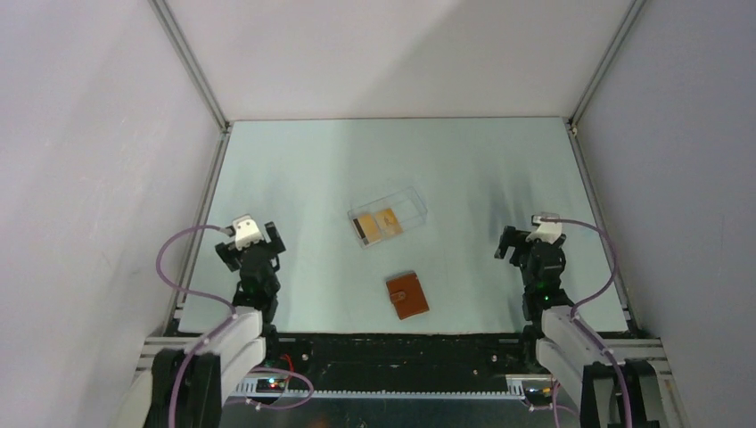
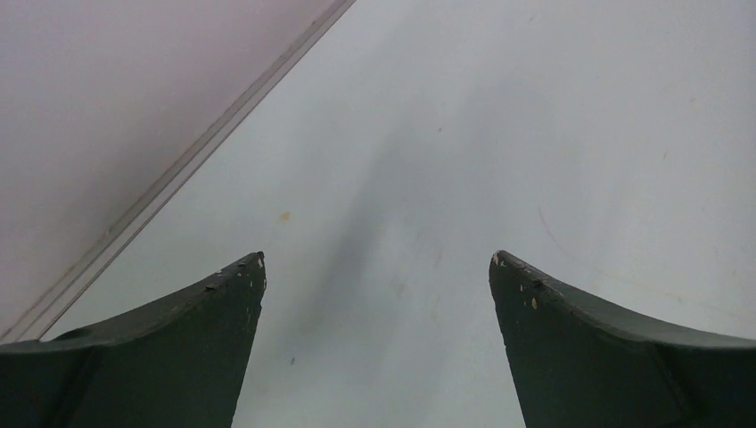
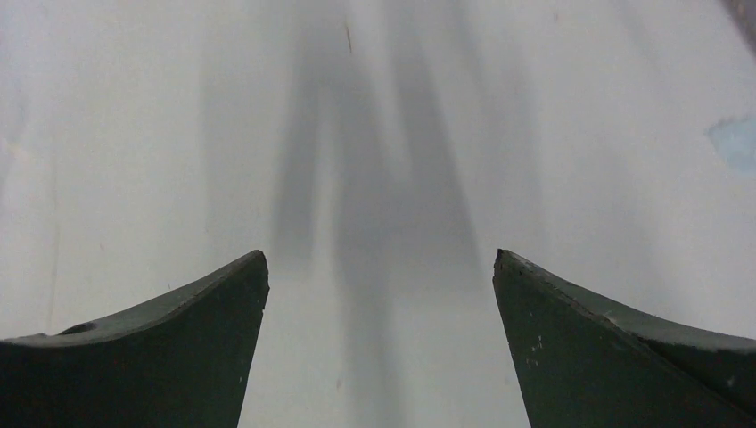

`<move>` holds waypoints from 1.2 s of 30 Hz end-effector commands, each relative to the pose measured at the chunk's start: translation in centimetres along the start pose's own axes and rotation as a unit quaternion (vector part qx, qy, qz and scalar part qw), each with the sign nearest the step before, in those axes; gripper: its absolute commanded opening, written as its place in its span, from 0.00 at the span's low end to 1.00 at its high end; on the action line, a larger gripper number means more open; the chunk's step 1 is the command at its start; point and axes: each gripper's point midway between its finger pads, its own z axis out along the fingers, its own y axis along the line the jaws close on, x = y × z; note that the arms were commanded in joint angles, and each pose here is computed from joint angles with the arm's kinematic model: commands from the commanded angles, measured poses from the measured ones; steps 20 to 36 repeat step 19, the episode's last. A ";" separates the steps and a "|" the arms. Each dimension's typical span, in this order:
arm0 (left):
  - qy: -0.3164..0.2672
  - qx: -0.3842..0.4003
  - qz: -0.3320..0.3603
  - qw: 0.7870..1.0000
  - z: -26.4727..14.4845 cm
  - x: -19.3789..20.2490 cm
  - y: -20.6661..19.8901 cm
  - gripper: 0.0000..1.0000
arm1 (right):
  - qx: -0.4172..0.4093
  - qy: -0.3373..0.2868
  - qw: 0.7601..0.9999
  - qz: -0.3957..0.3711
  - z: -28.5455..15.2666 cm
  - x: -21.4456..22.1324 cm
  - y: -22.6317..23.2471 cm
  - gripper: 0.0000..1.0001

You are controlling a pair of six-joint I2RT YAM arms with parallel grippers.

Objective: Put the credit cards into the card holder
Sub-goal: Reset both arms

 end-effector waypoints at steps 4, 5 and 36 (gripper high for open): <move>-0.131 0.071 -0.046 0.988 4.4 -6.9 -3.3 1.00 | -0.037 -0.148 0.988 -0.003 2.8 -8.8 1.2 0.99; -0.090 0.066 -0.037 0.993 4.6 -5.2 -3.1 1.00 | -0.033 -0.133 0.991 0.002 3.7 -8.2 0.9 0.99; -0.079 0.053 -0.030 0.995 5.7 -5.5 -3.4 1.00 | -0.058 -0.099 0.993 0.009 7.0 -7.0 1.3 0.99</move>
